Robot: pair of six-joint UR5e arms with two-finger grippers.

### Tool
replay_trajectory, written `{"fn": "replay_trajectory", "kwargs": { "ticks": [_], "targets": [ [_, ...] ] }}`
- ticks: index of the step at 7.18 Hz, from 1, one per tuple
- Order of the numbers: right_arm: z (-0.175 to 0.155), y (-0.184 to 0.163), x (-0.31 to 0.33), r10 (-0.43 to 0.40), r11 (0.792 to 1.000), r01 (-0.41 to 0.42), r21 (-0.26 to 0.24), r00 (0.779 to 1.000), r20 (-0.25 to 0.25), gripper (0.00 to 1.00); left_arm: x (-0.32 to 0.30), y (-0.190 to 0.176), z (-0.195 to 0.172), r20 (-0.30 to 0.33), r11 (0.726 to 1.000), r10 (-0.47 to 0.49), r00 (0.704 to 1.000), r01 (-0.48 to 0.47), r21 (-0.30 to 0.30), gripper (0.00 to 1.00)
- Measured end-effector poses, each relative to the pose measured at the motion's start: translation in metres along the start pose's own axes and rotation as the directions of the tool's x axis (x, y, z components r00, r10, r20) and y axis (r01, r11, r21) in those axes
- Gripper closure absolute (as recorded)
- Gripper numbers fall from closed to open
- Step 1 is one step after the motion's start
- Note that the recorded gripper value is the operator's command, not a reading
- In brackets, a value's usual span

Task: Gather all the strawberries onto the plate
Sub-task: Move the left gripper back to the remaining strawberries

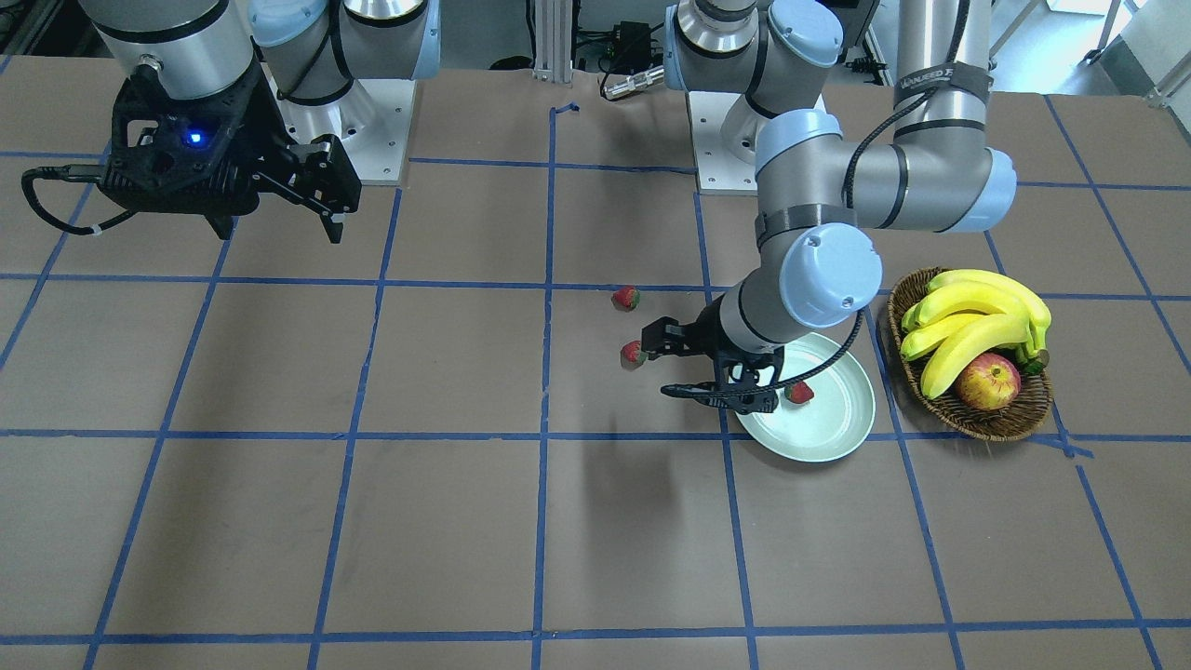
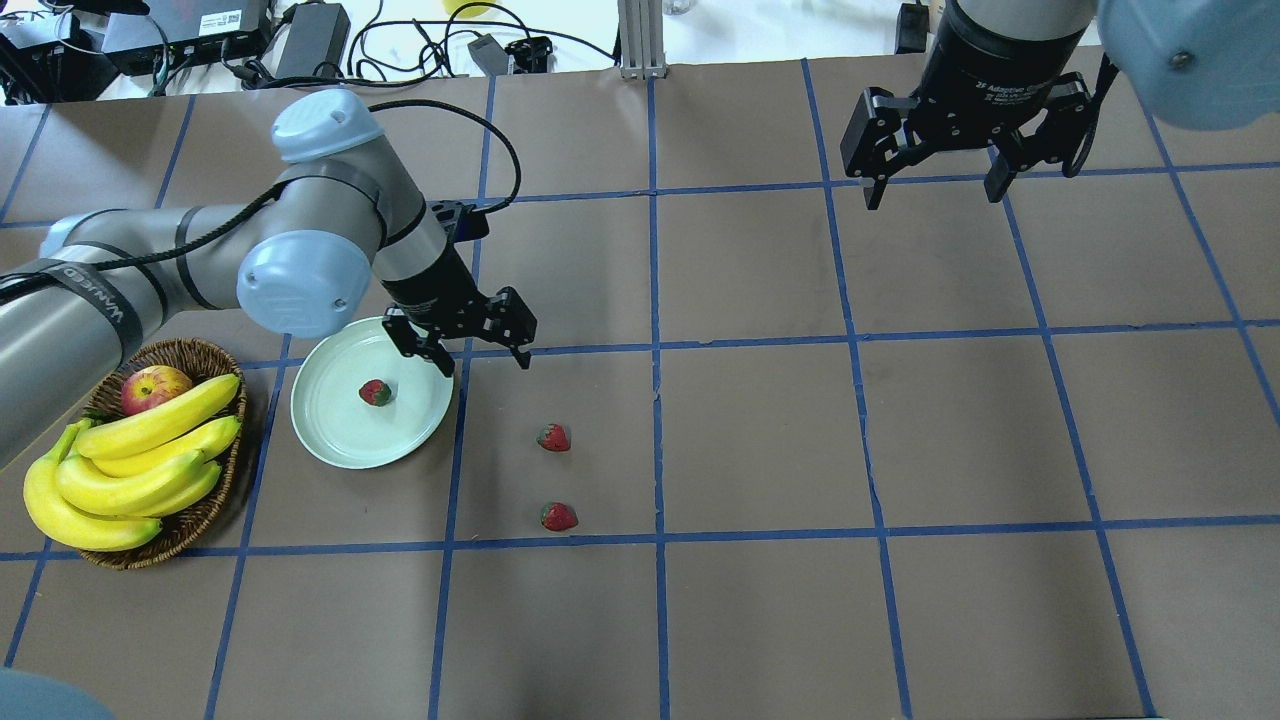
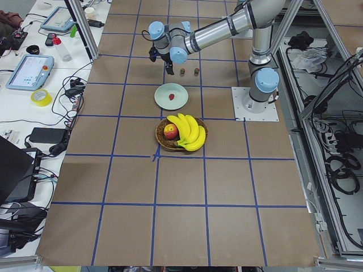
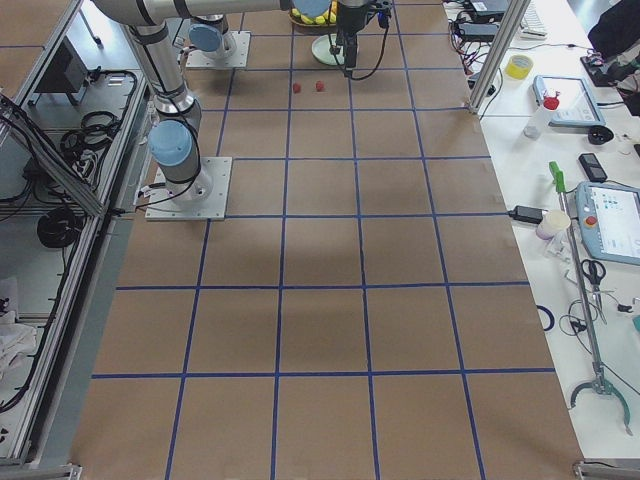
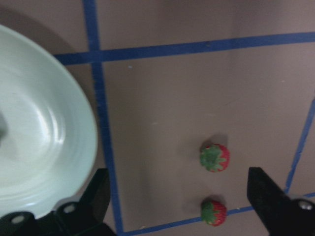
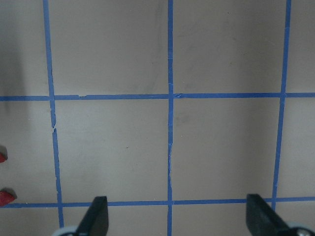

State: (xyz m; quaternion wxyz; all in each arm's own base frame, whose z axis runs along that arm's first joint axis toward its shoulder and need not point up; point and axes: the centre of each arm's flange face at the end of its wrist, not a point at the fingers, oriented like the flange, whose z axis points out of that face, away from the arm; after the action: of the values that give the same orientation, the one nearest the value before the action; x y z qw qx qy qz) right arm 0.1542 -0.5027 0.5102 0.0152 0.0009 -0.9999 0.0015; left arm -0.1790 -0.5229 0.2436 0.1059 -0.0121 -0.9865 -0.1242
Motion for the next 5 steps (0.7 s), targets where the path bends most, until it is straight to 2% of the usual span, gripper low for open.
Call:
{"fn": "replay_trajectory", "kwargs": {
  "ticks": [2, 3, 4, 5],
  "targets": [
    [0.0, 0.0, 0.0, 0.001, 1.0, -0.001, 0.001, 1.0, 0.0, 0.0, 0.027, 0.014, 0.042, -0.015, 1.0, -0.02, 1.0, 0.02, -0.002, 0.0],
    [-0.001, 0.0, 0.0, 0.001, 1.0, -0.001, 0.001, 1.0, 0.0, 0.0, 0.03, 0.021, 0.061, -0.014, 1.0, -0.023, 1.0, 0.023, -0.005, 0.06],
    [0.0, 0.0, 0.0, 0.0, 1.0, 0.0, 0.001, 1.0, 0.0, 0.0, 0.03, 0.025, 0.072, -0.013, 1.0, -0.026, 1.0, 0.026, -0.013, 0.21],
    [-0.001, 0.0, 0.0, 0.0, 1.0, 0.0, 0.001, 1.0, 0.0, 0.0, 0.03, 0.028, 0.078, -0.012, 0.999, -0.027, 1.0, 0.027, -0.022, 0.21]
  ]
}}
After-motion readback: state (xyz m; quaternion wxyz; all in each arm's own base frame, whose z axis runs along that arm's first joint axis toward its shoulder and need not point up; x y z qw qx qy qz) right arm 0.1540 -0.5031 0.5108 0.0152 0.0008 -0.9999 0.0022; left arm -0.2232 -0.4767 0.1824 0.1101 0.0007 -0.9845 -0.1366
